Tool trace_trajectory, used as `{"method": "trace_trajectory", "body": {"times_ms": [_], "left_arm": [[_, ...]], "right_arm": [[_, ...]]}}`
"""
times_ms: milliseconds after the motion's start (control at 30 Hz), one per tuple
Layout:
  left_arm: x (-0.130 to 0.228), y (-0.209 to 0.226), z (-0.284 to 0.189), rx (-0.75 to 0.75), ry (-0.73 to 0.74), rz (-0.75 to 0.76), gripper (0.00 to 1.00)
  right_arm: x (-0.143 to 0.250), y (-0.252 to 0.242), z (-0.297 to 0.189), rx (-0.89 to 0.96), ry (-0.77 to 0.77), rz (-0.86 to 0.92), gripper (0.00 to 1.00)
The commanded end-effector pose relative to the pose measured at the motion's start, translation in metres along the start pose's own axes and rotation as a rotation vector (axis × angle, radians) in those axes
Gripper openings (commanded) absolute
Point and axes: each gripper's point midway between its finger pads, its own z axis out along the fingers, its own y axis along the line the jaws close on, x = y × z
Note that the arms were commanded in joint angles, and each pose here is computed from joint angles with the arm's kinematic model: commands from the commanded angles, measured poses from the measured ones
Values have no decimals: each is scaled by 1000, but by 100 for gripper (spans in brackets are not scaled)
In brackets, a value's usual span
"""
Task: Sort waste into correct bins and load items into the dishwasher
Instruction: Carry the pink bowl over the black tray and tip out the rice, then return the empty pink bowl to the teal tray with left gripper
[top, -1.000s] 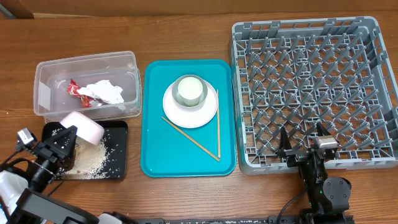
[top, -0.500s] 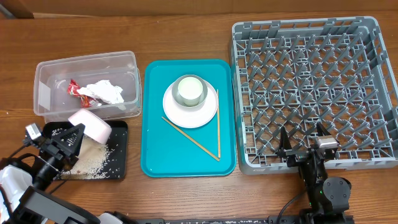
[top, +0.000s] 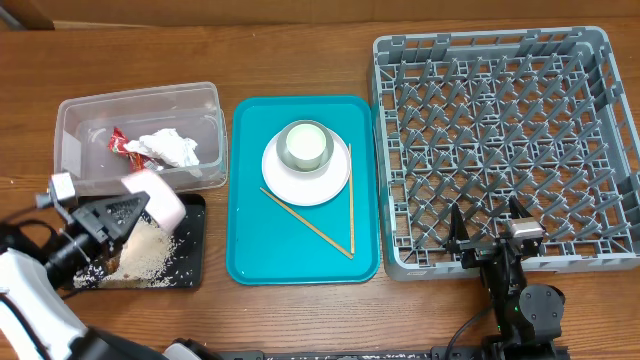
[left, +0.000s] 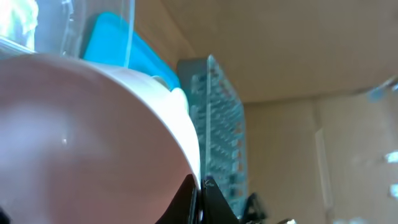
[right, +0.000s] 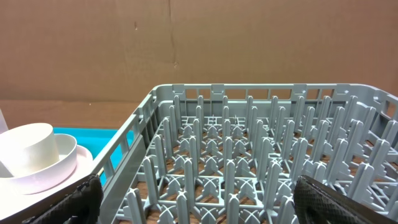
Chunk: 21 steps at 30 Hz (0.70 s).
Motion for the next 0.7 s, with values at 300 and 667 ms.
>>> {"method": "trace_trajectory", "body": {"times_ms": [300,667], "left_arm": [[47,-17,47,-484,212,174,4],[113,-3,107,-796,374,395,4]], "right_arm": [[2,-1,0,4,-4,-4,100],[2,-1,0,4,-4,-4,100]]}}
